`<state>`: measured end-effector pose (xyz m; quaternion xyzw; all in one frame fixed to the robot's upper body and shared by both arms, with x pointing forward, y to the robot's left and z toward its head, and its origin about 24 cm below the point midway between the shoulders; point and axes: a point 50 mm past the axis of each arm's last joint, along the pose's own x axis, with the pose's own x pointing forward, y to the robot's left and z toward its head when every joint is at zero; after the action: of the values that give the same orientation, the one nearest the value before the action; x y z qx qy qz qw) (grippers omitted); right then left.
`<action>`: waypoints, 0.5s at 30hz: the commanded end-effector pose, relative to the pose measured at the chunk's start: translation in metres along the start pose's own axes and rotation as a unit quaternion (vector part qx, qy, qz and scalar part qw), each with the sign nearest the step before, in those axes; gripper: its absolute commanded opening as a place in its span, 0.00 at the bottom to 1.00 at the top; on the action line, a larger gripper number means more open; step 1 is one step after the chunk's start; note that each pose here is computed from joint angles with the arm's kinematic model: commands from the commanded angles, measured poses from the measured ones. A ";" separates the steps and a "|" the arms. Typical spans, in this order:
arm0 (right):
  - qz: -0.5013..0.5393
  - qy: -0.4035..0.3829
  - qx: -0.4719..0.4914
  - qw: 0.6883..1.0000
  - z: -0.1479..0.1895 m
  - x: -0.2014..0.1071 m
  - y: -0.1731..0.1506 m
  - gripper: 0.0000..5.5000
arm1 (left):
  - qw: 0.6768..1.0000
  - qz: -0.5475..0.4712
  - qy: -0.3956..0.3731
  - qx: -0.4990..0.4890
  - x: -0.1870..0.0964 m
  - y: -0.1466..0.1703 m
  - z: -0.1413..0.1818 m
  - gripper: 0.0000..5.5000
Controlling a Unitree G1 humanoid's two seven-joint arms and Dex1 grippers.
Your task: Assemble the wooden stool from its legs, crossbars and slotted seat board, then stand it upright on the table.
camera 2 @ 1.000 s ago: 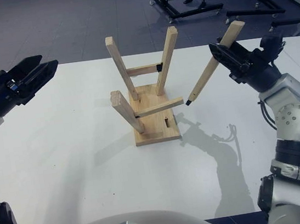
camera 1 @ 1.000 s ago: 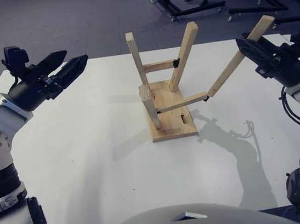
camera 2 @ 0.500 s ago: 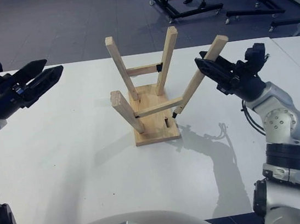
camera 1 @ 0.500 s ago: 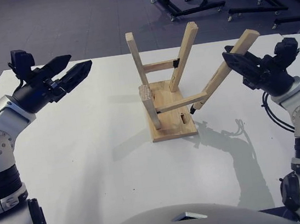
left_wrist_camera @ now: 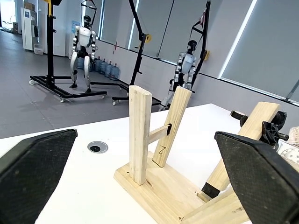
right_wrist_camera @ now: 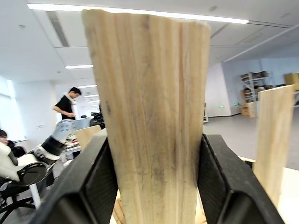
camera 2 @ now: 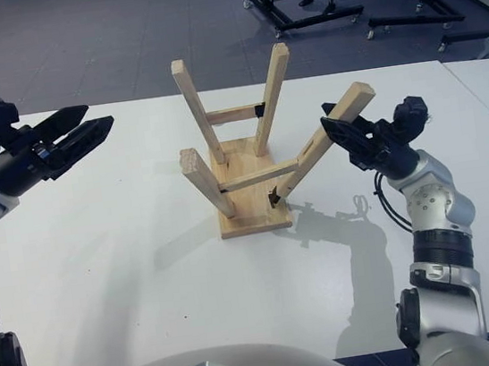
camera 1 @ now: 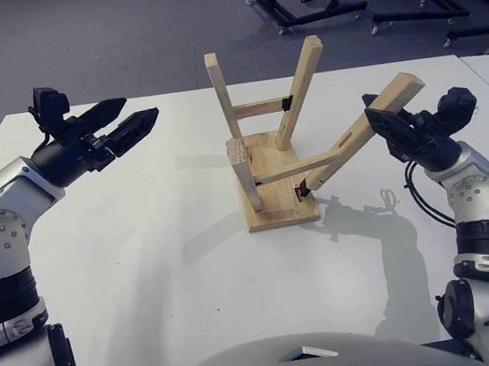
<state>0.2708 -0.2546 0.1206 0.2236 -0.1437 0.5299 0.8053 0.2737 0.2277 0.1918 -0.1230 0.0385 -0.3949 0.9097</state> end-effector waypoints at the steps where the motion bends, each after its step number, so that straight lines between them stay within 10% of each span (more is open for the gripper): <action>1: 0.032 0.003 -0.012 0.999 -0.004 0.012 -0.005 0.38 | 1.000 -0.006 0.014 0.004 0.005 0.000 0.004 0.98; 15: 0.074 0.018 0.009 0.997 0.011 0.021 -0.011 0.38 | 1.000 -0.012 0.021 -0.004 0.006 -0.005 0.001 0.98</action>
<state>0.2874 -0.2472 0.1314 0.2127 -0.1394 0.5817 0.7727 0.2756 0.2216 0.1941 -0.1195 0.0536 -0.4064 0.9042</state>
